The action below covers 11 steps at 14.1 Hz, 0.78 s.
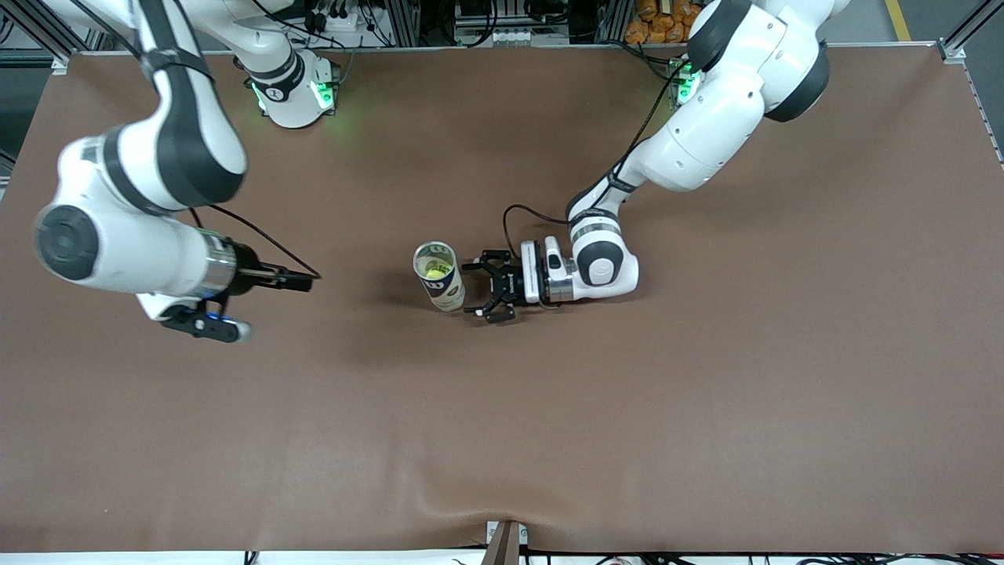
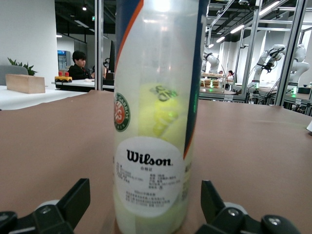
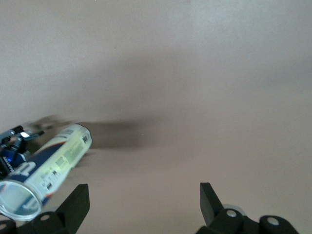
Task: Insert tennis ball vertically with right arm
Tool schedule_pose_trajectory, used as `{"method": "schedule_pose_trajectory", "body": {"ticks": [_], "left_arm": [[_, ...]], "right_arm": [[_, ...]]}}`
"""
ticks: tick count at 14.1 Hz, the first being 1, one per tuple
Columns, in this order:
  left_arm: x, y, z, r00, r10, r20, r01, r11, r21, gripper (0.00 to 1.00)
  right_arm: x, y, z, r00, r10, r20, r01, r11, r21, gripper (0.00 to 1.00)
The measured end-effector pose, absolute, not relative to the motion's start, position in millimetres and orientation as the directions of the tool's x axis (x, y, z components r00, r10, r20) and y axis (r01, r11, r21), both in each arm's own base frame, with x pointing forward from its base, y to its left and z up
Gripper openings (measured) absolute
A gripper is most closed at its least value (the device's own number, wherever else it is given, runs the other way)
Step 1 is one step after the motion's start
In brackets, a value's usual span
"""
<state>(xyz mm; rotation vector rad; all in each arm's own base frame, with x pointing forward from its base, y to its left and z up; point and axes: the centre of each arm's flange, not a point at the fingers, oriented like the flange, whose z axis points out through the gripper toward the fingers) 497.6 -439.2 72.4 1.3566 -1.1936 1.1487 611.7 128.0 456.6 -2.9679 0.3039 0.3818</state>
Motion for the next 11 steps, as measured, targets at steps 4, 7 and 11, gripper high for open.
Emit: {"method": "schedule_pose_trajectory", "body": {"ticks": [4,7,11], "left_arm": [[500.4,-385.4,99.1,0.056,-0.16,0.986,-0.998,-0.019,0.054,1.0],[521.9,-341.4,127.6,0.063,-0.194,0.979,-0.996,0.047,0.073,1.0],[557.3,-281.0,165.2,0.09,-0.262,0.961,-0.981,0.141,0.13,1.0]], "right_arm": [[588.0,65.9,502.0,0.973,-0.126,-0.193,-0.157,-0.976,-0.152,1.0],[565.8,20.4,550.2,0.992,-0.066,-0.108,-0.079,-0.989,-0.126,1.0],[544.2,0.6,608.1,0.996,-0.018,-0.084,-0.026,-0.996,-0.089,1.0]]}}
